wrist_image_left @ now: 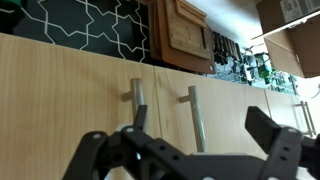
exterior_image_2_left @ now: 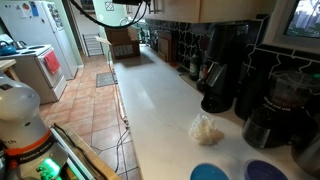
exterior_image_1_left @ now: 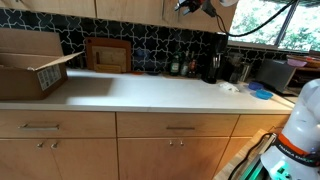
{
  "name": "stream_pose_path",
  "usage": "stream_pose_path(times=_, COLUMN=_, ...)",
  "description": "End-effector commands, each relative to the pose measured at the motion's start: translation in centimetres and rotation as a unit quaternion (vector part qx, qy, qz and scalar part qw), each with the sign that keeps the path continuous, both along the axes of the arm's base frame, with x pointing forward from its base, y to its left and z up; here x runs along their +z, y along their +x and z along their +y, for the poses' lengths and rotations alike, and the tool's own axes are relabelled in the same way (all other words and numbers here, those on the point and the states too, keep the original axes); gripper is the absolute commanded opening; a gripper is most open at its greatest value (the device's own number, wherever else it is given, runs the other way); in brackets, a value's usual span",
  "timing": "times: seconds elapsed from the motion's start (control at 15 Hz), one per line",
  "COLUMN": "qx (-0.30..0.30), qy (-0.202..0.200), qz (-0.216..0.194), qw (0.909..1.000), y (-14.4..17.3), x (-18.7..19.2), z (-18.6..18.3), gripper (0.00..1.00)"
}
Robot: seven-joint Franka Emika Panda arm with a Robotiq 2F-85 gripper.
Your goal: Pull open the far right top cabinet door
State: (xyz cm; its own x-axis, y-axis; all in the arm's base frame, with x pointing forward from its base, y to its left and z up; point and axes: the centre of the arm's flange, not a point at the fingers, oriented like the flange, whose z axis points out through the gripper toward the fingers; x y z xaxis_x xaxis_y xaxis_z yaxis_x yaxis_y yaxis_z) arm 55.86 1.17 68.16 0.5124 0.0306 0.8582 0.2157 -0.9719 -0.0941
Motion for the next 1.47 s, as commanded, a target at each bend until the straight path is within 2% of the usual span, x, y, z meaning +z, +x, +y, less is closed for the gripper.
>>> stream_pose_path(times=0.0, qx=-0.020, qy=-0.006, qz=-0.018, qw=0.9996, y=2.4, x=-0.3, z=-0.3, gripper=1.00)
stream_pose_path(times=0.33, qx=-0.055, qy=-0.015, qz=-0.023, qw=0.9981, y=4.3, x=-1.0, z=-0.7, gripper=1.00)
stream_pose_path(times=0.4, qx=-0.061, qy=-0.015, qz=-0.021, qw=0.9978, y=4.6, x=-1.1, z=-0.7, gripper=0.80)
stream_pose_path(times=0.67, qx=-0.080, qy=-0.014, qz=-0.015, qw=0.9966, y=5.2, x=-1.2, z=-0.9, gripper=0.49)
stream_pose_path(times=1.07, qx=-0.098, qy=-0.011, qz=-0.009, qw=0.9950, y=4.0, x=-0.1, z=-1.4, gripper=0.05)
stream_pose_path(times=1.4, qx=-0.084, qy=-0.029, qz=0.007, qw=0.9960, y=2.3, x=-0.5, z=-1.4, gripper=0.07)
